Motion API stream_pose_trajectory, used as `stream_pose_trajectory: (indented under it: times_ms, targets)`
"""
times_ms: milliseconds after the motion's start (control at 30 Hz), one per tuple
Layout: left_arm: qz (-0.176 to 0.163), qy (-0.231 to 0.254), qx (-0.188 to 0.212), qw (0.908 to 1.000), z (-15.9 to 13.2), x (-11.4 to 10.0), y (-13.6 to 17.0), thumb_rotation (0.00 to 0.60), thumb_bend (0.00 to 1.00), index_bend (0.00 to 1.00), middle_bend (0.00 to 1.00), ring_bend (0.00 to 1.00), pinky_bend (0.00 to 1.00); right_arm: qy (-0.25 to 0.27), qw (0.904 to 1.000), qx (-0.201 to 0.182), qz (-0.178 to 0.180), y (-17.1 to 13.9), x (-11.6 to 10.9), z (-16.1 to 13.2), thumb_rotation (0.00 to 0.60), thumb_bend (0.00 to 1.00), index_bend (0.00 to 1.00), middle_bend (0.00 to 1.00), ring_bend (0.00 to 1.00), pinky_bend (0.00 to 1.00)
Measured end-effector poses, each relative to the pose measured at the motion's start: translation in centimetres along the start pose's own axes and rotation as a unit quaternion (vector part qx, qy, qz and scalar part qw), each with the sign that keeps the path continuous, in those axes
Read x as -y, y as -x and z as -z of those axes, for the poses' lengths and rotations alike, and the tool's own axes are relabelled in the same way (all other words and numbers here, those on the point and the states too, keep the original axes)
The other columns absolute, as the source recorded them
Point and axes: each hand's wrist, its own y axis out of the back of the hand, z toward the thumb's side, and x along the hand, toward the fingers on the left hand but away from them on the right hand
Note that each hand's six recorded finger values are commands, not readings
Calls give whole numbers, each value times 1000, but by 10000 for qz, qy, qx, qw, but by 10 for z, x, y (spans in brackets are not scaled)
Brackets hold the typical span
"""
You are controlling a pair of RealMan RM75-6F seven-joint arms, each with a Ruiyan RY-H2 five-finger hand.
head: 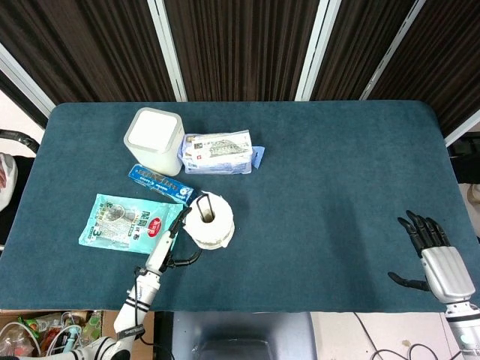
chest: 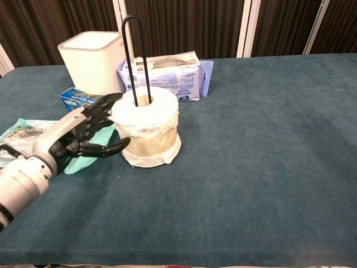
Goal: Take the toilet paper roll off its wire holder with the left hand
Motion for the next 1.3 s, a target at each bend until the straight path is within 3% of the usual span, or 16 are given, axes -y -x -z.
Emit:
stream_pose_trajectory:
  times_ms: [500,600,633,733,800,900,1033,1300]
  targets:
    - [-95,-149,-148,9997,-14,23,-38,600,327,0,0,0,28,76,9999,76,56,0,-6,6,600,65,0,0,0,0]
    - [-142,-233,-186,9995,-14,25,-44,600,342,4,21,91,133,90,9999,84,69,-1,-7,7,600,65,0,0,0,0]
    - [-138,-242,-203,9994,-14,26,-45,600,349,26,51,145,186,94,9999,87,71,-1,-7,8,600,65,0,0,0,0]
    - [-57,-255,-229,9994,-17,29,-46,600,401,313,345,421,451,102,9999,80,71,-1,-8,8,600,65,0,0,0,0]
    - [-73,-293,-231,9993,-19,30,-48,600,468,535,553,606,652,108,9999,68,70,-2,-8,8,600,65,0,0,0,0]
    - [-242,-288,-203,9991,-24,28,-50,600,612,732,741,774,826,127,9999,55,77,-3,-9,8,600,65,0,0,0,0]
    - [-540,-175,-103,9983,-32,21,-51,600,724,843,838,864,918,147,9998,49,82,-3,-10,9,600,65,0,0,0,0]
    - [-946,21,537,9941,-73,4,-47,600,723,851,845,872,931,120,9999,26,46,-4,-9,8,600,66,0,0,0,0]
